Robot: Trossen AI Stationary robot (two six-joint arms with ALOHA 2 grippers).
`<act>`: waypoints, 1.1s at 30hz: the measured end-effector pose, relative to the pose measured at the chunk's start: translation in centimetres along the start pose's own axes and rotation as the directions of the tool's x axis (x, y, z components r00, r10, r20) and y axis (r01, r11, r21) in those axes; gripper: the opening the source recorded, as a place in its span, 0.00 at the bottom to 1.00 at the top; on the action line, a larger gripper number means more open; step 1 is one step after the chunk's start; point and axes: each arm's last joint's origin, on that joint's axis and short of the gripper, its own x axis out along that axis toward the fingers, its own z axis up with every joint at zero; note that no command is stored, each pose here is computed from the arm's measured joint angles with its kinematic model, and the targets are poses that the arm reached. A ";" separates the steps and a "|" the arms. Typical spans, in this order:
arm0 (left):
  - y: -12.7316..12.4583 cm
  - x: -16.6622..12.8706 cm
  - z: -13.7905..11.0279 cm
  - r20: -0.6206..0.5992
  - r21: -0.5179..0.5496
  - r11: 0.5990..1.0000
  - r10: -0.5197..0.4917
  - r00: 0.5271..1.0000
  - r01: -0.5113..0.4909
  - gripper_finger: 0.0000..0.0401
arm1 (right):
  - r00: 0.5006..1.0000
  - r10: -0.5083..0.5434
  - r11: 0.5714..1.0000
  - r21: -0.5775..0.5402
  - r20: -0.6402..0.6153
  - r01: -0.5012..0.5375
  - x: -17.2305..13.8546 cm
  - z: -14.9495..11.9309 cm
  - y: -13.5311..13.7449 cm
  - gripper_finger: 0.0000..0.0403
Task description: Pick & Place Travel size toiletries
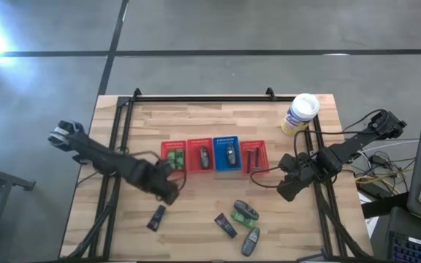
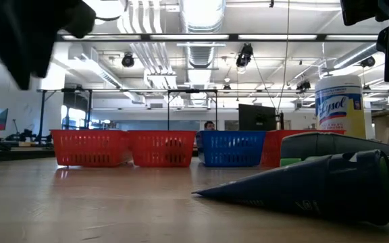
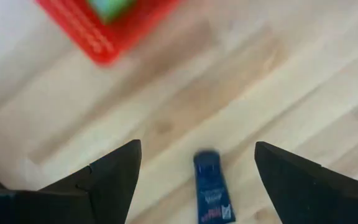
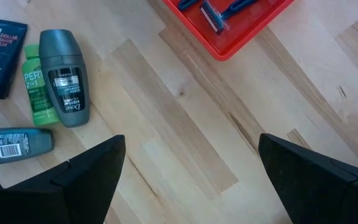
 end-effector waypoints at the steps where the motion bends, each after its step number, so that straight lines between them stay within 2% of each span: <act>1: -0.1 0.3 -0.6 -0.011 -0.009 1.000 0.003 1.000 -0.003 0.79 | 1.000 0.000 1.000 0.000 0.000 0.000 0.0 0.0 0.0 0.91; 6: -1.1 2.8 -2.9 -0.057 -0.070 0.998 -0.002 0.998 -0.002 0.79 | 1.000 0.000 1.000 -0.007 0.000 0.000 0.0 0.0 0.0 0.91; 10: -2.2 5.2 -4.3 -0.113 -0.066 0.998 -0.020 0.993 0.013 0.80 | 1.000 0.001 1.000 -0.008 0.000 -0.001 0.0 0.0 0.0 0.91; 19: -2.7 9.0 -5.4 -0.163 -0.018 0.993 0.111 0.980 -0.115 0.79 | 1.000 0.000 1.000 -0.013 0.000 0.000 0.0 0.0 0.0 0.91; 25: -2.9 10.2 -5.7 -0.205 0.045 0.991 0.136 0.969 -0.129 0.77 | 1.000 -0.001 1.000 -0.013 -0.001 0.001 0.0 0.0 0.0 0.91; 33: -3.1 10.3 -5.7 -0.210 0.064 0.991 0.130 0.969 -0.119 0.64 | 1.000 -0.005 1.000 -0.023 -0.004 0.005 0.0 0.0 -0.1 0.91</act>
